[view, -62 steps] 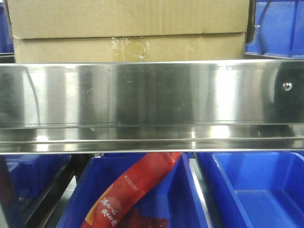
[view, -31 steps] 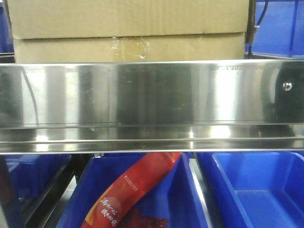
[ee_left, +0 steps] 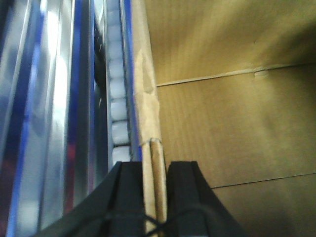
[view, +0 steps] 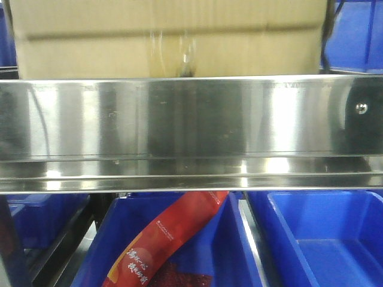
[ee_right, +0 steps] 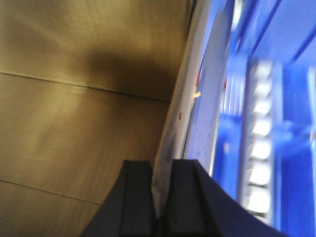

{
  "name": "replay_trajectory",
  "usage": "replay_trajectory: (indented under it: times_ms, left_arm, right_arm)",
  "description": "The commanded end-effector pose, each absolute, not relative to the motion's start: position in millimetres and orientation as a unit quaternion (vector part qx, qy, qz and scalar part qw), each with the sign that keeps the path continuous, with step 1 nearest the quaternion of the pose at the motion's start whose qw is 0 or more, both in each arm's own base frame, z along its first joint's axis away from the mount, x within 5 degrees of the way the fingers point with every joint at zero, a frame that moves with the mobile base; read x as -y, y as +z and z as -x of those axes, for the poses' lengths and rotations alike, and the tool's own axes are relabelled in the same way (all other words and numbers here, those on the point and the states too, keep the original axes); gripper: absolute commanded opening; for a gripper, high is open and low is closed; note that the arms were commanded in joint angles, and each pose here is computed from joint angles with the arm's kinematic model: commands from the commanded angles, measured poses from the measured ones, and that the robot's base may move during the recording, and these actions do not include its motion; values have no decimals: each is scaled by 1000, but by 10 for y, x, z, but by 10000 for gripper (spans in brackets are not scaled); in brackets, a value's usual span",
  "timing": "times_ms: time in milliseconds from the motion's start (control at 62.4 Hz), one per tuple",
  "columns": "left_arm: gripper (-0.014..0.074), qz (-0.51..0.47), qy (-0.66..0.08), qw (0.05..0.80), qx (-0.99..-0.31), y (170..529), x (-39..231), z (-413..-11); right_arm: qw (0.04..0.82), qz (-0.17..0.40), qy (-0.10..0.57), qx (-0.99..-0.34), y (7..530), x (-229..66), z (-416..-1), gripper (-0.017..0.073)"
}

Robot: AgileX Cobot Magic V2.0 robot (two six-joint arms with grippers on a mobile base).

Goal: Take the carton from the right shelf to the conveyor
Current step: 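Lift the carton with both grippers and pull it off the shelf, then hold the carton with both grippers while the base backs away from the shelf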

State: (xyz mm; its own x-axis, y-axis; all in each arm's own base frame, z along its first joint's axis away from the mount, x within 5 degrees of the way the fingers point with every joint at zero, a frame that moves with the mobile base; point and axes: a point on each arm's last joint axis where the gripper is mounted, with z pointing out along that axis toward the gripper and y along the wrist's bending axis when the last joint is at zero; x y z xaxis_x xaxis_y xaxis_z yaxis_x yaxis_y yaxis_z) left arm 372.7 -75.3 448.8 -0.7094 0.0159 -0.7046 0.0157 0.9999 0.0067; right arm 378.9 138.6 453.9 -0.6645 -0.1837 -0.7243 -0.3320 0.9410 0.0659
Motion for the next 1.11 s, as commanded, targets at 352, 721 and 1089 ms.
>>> replay_trajectory:
  times_ms: [352,721,1089]
  left_arm:
    - [-16,-31,-40,459,-887,5135,743,-2828]
    - [-16,-97,-81,435,-891,5008,1134,-2238]
    - [-16,-103,-75,443,-887,5023,1195,-2192]
  right_arm:
    - [458,155,115,-868,5210,-1131,-2788,-66]
    - [420,158,123,-885,5005,-948,-2246,-66]
    - [417,158,123,-886,4992,-950,-2252,-66]
